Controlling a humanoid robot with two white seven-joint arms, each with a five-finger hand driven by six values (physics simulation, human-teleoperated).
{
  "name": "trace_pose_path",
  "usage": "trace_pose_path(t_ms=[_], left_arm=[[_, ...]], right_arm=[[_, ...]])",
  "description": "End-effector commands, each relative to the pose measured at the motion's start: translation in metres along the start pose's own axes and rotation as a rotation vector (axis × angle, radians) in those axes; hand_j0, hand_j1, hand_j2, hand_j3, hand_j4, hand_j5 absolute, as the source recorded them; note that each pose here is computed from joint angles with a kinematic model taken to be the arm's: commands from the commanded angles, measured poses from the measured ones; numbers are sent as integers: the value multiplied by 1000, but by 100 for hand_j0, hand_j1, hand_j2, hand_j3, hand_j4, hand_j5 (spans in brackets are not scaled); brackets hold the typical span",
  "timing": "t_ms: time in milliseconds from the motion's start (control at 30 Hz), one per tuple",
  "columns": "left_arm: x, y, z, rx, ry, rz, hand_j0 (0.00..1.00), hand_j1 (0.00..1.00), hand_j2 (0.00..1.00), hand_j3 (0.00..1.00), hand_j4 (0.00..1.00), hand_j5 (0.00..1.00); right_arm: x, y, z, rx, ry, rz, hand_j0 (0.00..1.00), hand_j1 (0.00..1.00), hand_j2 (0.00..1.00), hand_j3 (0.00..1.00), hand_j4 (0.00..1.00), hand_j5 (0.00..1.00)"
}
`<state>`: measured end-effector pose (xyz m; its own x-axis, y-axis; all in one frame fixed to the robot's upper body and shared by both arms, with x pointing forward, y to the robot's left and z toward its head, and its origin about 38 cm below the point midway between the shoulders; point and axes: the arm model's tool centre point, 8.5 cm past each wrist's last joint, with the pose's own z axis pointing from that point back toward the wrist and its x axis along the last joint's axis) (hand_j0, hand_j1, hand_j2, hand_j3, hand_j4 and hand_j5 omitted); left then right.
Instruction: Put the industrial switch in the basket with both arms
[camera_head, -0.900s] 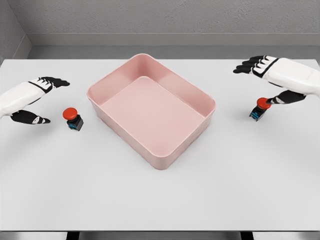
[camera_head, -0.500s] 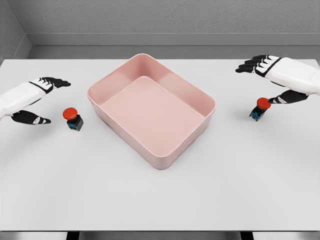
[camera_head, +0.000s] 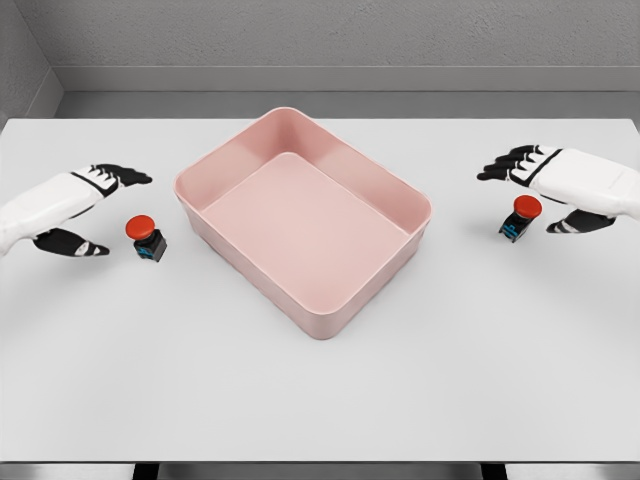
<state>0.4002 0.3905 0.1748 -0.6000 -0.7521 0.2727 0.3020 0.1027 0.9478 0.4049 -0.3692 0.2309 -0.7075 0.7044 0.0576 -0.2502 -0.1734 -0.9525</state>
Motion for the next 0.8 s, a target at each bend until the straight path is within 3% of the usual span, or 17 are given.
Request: trace_pose_path(t_ms=[0, 133, 400, 533, 767], left_arm=[[1, -2, 0, -8, -1, 2, 100, 100, 100, 100, 100, 100], [1, -4, -1, -11, -2, 4, 100, 100, 100, 100, 100, 100], [4, -9, -6, -26, -14, -1, 100, 100, 100, 100, 100, 100], [6, -10, -11, -32, -22, -10, 94, 94, 94, 94, 94, 94], [9, -9, -15, -34, -32, -12, 83, 83, 83, 83, 83, 83]], right_arm=[[-1, 8, -2, 21, 3, -8, 100, 100, 100, 100, 100, 100], [-17, 26, 3, 64, 62, -28, 100, 100, 100, 100, 100, 100], [-13, 36, -17, 70, 57, -10, 100, 100, 100, 100, 100, 100], [-15, 45, -24, 84, 69, -16, 100, 100, 100, 100, 100, 100], [-24, 41, -24, 78, 95, -14, 100, 100, 100, 100, 100, 100]])
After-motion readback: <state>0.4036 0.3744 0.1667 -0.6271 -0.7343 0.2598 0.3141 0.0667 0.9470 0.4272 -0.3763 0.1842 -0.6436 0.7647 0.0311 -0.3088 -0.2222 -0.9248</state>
